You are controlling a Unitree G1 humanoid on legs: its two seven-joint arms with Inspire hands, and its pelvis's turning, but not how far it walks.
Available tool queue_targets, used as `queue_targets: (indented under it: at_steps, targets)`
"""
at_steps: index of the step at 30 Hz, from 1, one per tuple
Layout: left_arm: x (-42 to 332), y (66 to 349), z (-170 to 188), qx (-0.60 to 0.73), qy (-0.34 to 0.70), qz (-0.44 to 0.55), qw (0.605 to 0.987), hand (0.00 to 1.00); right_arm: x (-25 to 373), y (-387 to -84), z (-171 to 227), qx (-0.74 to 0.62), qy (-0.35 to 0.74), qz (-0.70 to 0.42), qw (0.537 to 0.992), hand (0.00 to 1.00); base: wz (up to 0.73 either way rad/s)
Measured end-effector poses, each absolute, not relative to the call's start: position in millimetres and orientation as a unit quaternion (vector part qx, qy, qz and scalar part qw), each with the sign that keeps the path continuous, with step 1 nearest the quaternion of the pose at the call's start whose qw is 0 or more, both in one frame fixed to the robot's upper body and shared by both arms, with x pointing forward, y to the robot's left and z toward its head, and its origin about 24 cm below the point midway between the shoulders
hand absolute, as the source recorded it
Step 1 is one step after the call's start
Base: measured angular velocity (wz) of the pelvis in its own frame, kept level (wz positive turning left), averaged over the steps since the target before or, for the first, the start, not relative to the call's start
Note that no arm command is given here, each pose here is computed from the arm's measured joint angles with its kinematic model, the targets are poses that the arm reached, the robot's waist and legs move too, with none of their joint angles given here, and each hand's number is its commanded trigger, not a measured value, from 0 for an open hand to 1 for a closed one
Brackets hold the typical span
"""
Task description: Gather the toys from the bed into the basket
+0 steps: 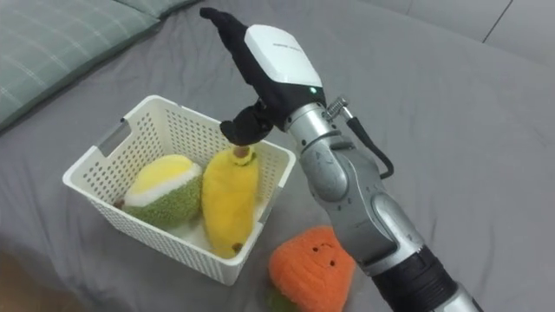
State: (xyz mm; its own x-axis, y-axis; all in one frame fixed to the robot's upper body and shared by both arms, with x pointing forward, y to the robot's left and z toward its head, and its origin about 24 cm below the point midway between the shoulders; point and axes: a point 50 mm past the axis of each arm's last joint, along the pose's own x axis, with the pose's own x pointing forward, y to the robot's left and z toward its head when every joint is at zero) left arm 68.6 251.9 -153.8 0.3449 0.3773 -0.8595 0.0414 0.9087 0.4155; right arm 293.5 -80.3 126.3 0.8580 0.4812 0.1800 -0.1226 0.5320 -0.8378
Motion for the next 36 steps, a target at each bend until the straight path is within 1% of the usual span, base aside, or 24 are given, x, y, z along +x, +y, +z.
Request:
queue_targets:
  at_steps: [18, 28, 31, 33, 35, 36]
  targets:
    - [66.6, 252.0, -154.5, 0.185, 0.566, 0.104, 0.796, 0.00, 293.2, -78.6, 125.6, -0.446, -0.195, 0.187, 0.853, 0.00, -0.01]
    - [65.7, 252.5, -154.7, 0.185, 0.569, 0.105, 0.794, 0.00, 294.5, -80.7, 124.9, -0.420, -0.186, 0.191, 0.867, 0.00, 0.00]
    - [63.7, 254.5, -154.6, 0.191, 0.574, 0.109, 0.789, 0.00, 298.6, -89.9, 128.2, -0.399, -0.179, 0.177, 0.882, 0.00, 0.00]
    - [61.9, 255.1, -154.8, 0.190, 0.578, 0.114, 0.785, 0.00, 301.8, -101.2, 129.0, -0.368, -0.169, 0.156, 0.901, 0.00, 0.02]
    - [58.3, 255.4, -155.4, 0.182, 0.584, 0.126, 0.781, 0.00, 302.5, -120.4, 121.8, -0.335, -0.145, 0.115, 0.924, 0.00, 0.00]
    - [56.3, 255.8, -155.6, 0.182, 0.586, 0.128, 0.779, 0.00, 302.6, -124.2, 119.0, -0.331, -0.138, 0.107, 0.927, 0.00, -0.05]
